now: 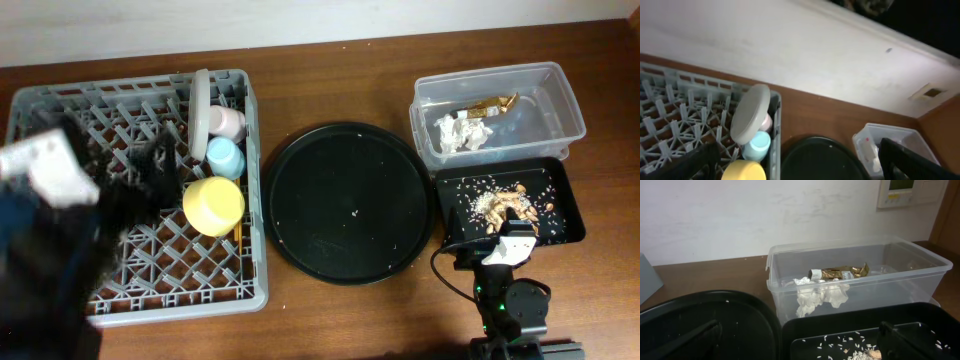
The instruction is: Sort waste into correct bins and load items into the dishwasher rack
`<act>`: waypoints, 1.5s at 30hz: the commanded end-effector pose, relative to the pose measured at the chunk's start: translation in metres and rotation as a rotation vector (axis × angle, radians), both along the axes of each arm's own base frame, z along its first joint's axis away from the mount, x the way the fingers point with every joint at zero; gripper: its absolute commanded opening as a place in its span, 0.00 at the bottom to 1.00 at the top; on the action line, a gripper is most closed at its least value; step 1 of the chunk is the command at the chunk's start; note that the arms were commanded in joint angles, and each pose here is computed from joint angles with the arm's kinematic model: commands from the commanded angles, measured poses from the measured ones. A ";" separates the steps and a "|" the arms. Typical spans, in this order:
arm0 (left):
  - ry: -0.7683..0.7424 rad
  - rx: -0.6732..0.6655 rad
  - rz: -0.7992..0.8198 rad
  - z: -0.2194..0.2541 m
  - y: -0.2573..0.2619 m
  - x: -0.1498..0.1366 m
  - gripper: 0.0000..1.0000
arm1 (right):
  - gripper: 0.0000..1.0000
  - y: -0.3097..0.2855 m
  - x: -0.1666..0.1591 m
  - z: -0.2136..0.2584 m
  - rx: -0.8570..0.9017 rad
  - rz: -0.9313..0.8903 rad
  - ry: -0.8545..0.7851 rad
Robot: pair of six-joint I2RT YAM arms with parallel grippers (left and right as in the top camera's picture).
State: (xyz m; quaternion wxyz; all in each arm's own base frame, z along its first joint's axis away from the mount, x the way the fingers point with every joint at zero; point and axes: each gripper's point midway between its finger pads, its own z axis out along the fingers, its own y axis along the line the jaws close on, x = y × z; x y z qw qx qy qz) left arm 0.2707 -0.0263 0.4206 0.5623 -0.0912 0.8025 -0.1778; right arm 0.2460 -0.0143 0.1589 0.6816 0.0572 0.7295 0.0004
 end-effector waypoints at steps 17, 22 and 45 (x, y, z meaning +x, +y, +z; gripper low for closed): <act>-0.409 0.025 0.123 -0.182 0.015 -0.035 0.99 | 0.99 -0.005 -0.001 -0.002 0.009 -0.028 0.000; -0.474 0.026 0.191 -0.185 0.027 -0.033 0.99 | 0.99 -0.005 -0.001 -0.001 0.010 -0.028 -0.001; -0.272 0.376 0.077 -0.264 0.020 -0.025 0.99 | 0.99 -0.005 -0.001 -0.002 0.009 -0.028 0.000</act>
